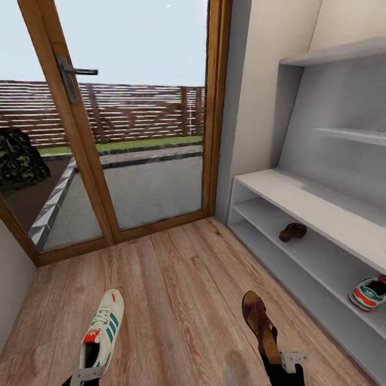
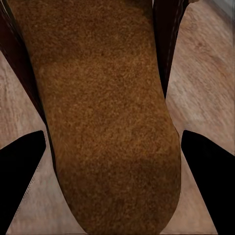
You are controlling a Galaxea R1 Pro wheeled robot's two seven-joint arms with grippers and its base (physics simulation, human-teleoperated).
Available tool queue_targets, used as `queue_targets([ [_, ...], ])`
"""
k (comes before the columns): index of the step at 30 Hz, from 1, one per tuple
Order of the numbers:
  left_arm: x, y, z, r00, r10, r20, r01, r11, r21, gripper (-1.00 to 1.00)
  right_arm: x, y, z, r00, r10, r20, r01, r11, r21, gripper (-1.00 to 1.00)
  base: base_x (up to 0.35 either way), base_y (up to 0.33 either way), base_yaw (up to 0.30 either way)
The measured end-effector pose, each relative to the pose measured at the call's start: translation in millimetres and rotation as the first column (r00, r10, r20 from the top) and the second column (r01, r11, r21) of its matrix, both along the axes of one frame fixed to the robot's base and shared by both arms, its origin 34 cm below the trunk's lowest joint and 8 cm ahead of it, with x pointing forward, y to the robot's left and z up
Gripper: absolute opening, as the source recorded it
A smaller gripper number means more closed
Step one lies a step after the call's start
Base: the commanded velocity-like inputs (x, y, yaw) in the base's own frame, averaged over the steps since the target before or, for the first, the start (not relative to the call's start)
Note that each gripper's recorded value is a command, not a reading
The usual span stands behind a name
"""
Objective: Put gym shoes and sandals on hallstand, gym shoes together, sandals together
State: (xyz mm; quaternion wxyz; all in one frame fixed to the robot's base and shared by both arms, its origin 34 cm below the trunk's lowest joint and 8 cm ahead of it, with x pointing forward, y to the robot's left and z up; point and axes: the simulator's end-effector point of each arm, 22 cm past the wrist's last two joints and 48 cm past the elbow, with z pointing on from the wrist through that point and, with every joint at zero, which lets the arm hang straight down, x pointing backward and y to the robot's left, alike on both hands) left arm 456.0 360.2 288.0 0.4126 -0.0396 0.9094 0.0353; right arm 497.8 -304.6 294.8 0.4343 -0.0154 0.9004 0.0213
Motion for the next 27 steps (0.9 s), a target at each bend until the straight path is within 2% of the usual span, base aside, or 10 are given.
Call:
queue_targets([
  [8,0.0,-0.1,0.0,1.000,-0.001,0.000,0.001,1.000,0.001,-1.00,0.0,0.3,0.0,1.000,0.001,0.000,-0.001,1.000,0.000,-1.00,0.000,0.244,-0.265],
  [27,-0.1,-0.2,-0.1,1.000,-0.001,-0.001,0.001,1.000,0.001,-1.00,0.0,1.4,0.0,1.000,0.002,0.000,-0.002,1.000,0.002,-1.00,0.000,0.010,-0.265],
])
